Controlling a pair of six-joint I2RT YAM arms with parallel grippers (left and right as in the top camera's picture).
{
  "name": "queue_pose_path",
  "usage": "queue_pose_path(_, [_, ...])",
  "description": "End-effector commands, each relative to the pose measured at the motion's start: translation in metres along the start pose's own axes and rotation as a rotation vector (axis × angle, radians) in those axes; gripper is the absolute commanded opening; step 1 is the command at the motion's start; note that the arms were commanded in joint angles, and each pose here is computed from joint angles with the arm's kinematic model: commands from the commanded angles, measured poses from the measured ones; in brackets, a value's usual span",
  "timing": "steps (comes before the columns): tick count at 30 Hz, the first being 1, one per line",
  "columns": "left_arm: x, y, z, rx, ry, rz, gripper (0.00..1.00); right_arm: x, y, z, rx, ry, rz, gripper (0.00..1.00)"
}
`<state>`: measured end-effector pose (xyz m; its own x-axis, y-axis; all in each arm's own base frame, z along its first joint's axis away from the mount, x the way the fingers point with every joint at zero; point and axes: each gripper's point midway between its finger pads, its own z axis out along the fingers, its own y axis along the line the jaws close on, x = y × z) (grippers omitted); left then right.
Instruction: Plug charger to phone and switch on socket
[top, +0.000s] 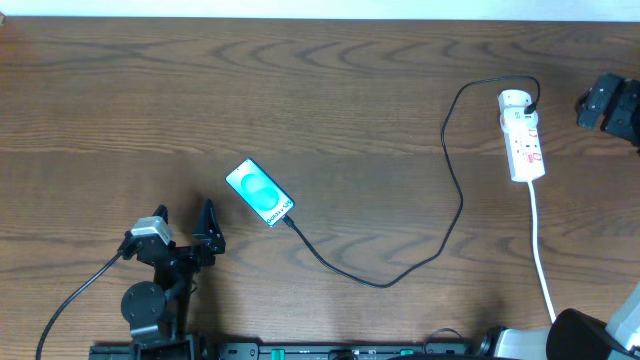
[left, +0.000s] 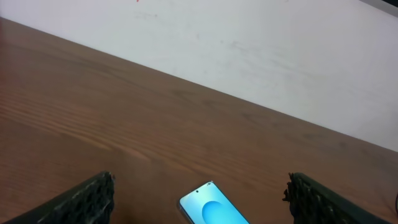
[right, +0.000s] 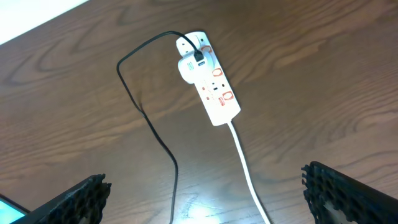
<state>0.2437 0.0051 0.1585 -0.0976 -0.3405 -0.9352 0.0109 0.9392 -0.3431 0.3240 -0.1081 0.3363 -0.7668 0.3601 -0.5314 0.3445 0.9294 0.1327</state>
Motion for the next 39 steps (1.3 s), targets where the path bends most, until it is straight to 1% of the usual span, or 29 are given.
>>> queue_pose_path(1, [0.014,0.005,0.001,-0.013,0.038,-0.01,0.89,-0.002,0.0,-0.003,0.006,-0.01,0.004,0.99])
queue_pose_path(9, [0.014,0.005,0.001,-0.013,0.038,-0.011,0.89,-0.002,-0.002,-0.004,0.021,-0.015,0.003,0.99])
queue_pose_path(11, [0.015,0.005,0.001,-0.013,0.038,-0.011,0.89,-0.009,0.001,-0.002,0.011,-0.044,-0.007,0.99])
queue_pose_path(13, [0.014,0.005,0.001,-0.013,0.038,-0.011,0.89,-0.021,0.016,0.001,-0.037,-0.108,-0.038,0.99])
queue_pose_path(17, [0.014,0.005,0.001,-0.014,0.038,-0.011,0.89,-0.05,0.061,0.012,-0.139,-0.325,-0.146,0.99])
queue_pose_path(21, [0.015,0.005,0.001,-0.013,0.038,-0.011,0.89,-0.056,0.1,0.022,-0.22,-0.542,-0.271,0.99])
queue_pose_path(23, [0.014,0.005,0.001,-0.014,0.038,-0.011,0.89,-0.047,0.118,0.024,-0.258,-0.661,-0.348,0.99])
queue_pose_path(26, [0.014,0.005,0.001,-0.013,0.038,-0.011,0.89,-0.028,0.132,0.025,-0.289,-0.793,-0.433,0.99])
queue_pose_path(28, [0.014,0.005,0.001,-0.013,0.038,-0.011,0.89,-0.005,0.137,0.026,-0.298,-0.885,-0.501,0.99])
queue_pose_path(31, [0.014,0.005,0.001,-0.013,0.038,-0.01,0.89,0.023,0.131,0.029,-0.304,-0.95,-0.518,0.99])
queue_pose_path(39, [0.014,0.005,0.001,-0.013,0.038,-0.01,0.89,0.098,0.108,0.045,-0.334,-1.032,-0.501,0.99])
